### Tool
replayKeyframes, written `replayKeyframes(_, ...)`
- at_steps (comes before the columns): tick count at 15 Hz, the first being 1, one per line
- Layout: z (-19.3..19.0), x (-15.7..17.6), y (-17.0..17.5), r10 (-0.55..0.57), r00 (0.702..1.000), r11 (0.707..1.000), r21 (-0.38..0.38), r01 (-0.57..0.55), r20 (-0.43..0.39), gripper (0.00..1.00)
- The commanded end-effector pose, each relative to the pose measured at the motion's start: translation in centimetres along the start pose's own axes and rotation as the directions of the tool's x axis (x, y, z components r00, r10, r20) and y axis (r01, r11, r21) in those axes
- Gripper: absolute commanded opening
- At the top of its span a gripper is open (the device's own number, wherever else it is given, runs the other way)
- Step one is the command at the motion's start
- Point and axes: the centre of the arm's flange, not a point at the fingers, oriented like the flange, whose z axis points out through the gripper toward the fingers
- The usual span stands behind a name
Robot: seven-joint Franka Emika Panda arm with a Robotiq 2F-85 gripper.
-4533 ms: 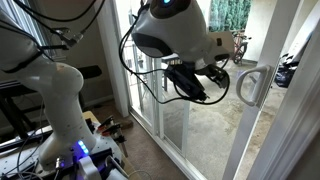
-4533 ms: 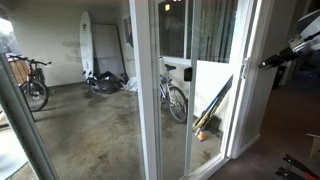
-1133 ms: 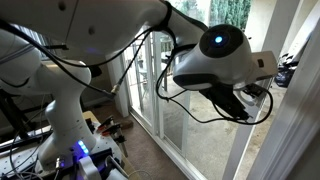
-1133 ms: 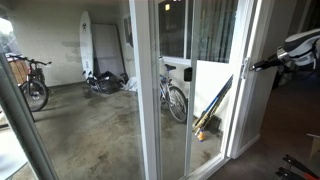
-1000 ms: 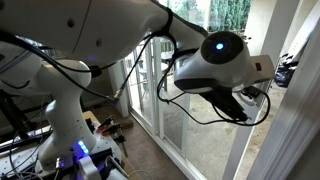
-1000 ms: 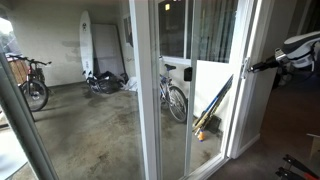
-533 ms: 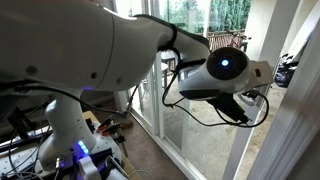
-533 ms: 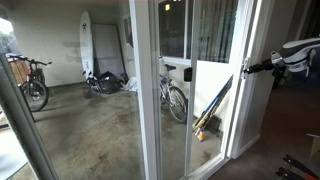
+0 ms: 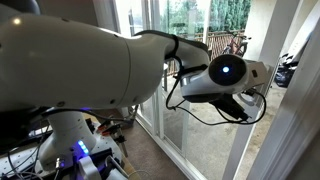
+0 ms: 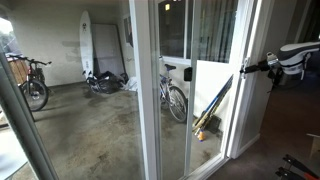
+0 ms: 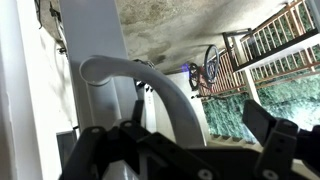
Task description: Open the sliding door
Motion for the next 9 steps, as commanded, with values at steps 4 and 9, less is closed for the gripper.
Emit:
replayKeyframes(4,1.6,1.0,-4.6,-0.141,0.990,0.990,0.024,0.141,-0.007,1.00)
replayKeyframes(9,2.6,0.6,-7.1,-0.166,0.986,0.986,0.014,0.166,-0.020,1.00)
